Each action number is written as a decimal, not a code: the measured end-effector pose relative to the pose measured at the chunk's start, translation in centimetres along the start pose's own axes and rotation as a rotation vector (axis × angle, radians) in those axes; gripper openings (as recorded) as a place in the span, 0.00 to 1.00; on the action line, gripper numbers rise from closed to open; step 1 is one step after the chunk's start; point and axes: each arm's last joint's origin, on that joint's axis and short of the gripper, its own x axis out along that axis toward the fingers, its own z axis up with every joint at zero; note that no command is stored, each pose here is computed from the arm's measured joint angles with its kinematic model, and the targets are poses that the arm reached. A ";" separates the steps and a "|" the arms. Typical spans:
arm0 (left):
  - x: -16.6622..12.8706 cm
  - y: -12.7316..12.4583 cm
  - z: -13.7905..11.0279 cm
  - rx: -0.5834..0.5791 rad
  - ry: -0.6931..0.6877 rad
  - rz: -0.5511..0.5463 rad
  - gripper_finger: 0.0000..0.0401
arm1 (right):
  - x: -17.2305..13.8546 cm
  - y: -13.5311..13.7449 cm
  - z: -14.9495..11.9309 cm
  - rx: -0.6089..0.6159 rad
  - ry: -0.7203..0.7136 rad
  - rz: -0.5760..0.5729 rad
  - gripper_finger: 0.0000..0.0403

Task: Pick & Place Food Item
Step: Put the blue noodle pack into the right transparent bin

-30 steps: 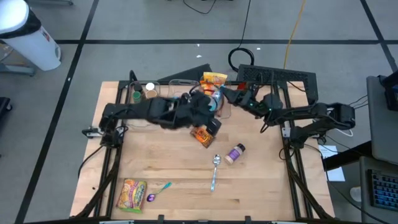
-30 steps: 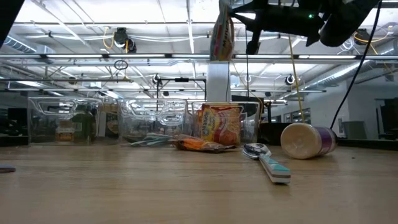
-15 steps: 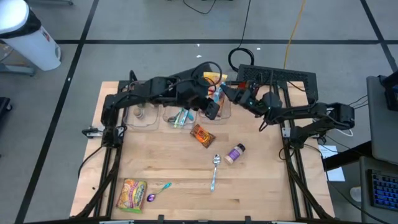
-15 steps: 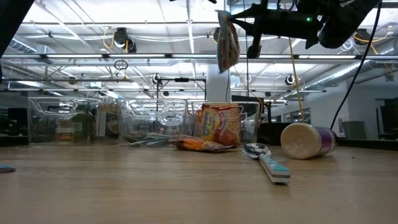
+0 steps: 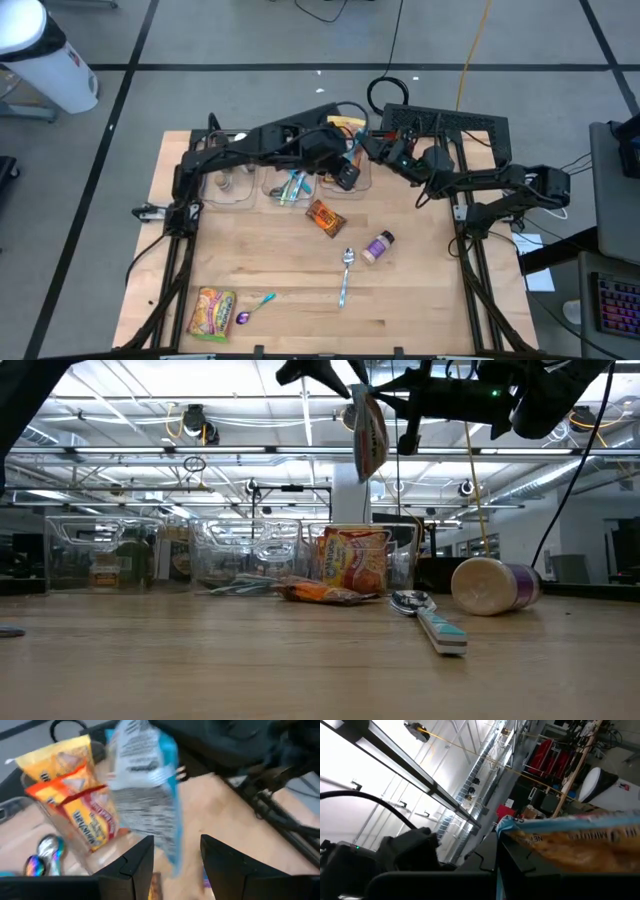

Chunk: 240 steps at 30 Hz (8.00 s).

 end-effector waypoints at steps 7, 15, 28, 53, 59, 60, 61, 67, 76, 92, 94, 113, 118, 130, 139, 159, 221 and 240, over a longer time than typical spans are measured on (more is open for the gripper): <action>2.0 0.1 -0.3 0.024 0.020 0.053 0.42 | 0.0 0.0 0.0 0.000 0.001 0.000 0.00; 2.7 0.2 -0.5 0.035 0.044 0.062 0.21 | 0.0 -0.1 0.0 -0.001 0.005 -0.005 0.00; 2.7 0.1 -0.5 0.096 0.071 0.017 0.01 | 0.0 0.0 -0.2 -0.031 0.047 0.014 0.03; -10.1 1.3 -1.8 0.169 0.155 -0.189 0.00 | 3.2 10.2 4.7 -0.558 0.666 0.474 0.53; -10.4 0.5 -3.1 0.258 0.244 -0.261 0.00 | 5.4 15.5 3.5 -0.890 0.867 0.502 0.52; -10.5 0.3 -3.2 0.278 0.252 -0.278 0.00 | 5.7 16.0 3.3 -0.928 0.884 0.495 0.52; -10.6 0.2 -3.3 0.292 0.257 -0.294 0.00 | 6.0 16.4 3.0 -0.950 0.913 0.481 0.52; -11.1 -0.9 -4.2 0.417 0.288 -0.408 0.00 | 7.7 18.1 -0.1 -1.010 1.073 0.479 0.52; -11.9 -2.3 -5.7 0.590 0.284 -0.468 0.00 | 9.5 15.9 -5.6 -1.027 1.151 0.365 0.51; -12.2 -3.4 -6.9 0.704 0.276 -0.500 0.00 | 10.4 15.7 -7.5 -0.993 1.075 0.290 0.50; -12.2 -3.4 -6.8 0.711 0.257 -0.487 0.00 | 10.3 15.6 -7.8 -0.986 1.093 0.285 0.50; -12.1 -3.3 -6.6 0.707 0.225 -0.431 0.00 | 9.8 14.8 -8.6 -0.986 1.192 0.276 0.02; -12.1 -3.3 -6.6 0.707 0.223 -0.430 0.02 | 9.8 14.8 -8.6 -0.977 1.192 0.270 0.00; -11.4 -2.4 -5.5 0.593 0.227 -0.387 0.04 | 9.9 14.6 -8.4 -0.964 1.189 0.247 0.00; -10.8 -1.1 -4.1 0.553 0.227 -0.383 0.16 | 9.7 15.1 -6.3 -1.006 1.134 0.161 0.00; -17.6 5.4 -0.8 0.459 0.034 -0.415 0.50 | 11.0 12.9 -1.6 -0.948 1.043 -0.048 0.00; -21.8 -0.9 -6.1 0.532 -0.072 -0.507 0.50 | 4.0 -8.2 0.9 -0.778 0.889 -0.406 0.00; -21.8 -0.8 -6.0 0.525 -0.094 -0.476 0.50 | 1.8 -9.8 -0.5 -0.807 0.865 -0.429 0.00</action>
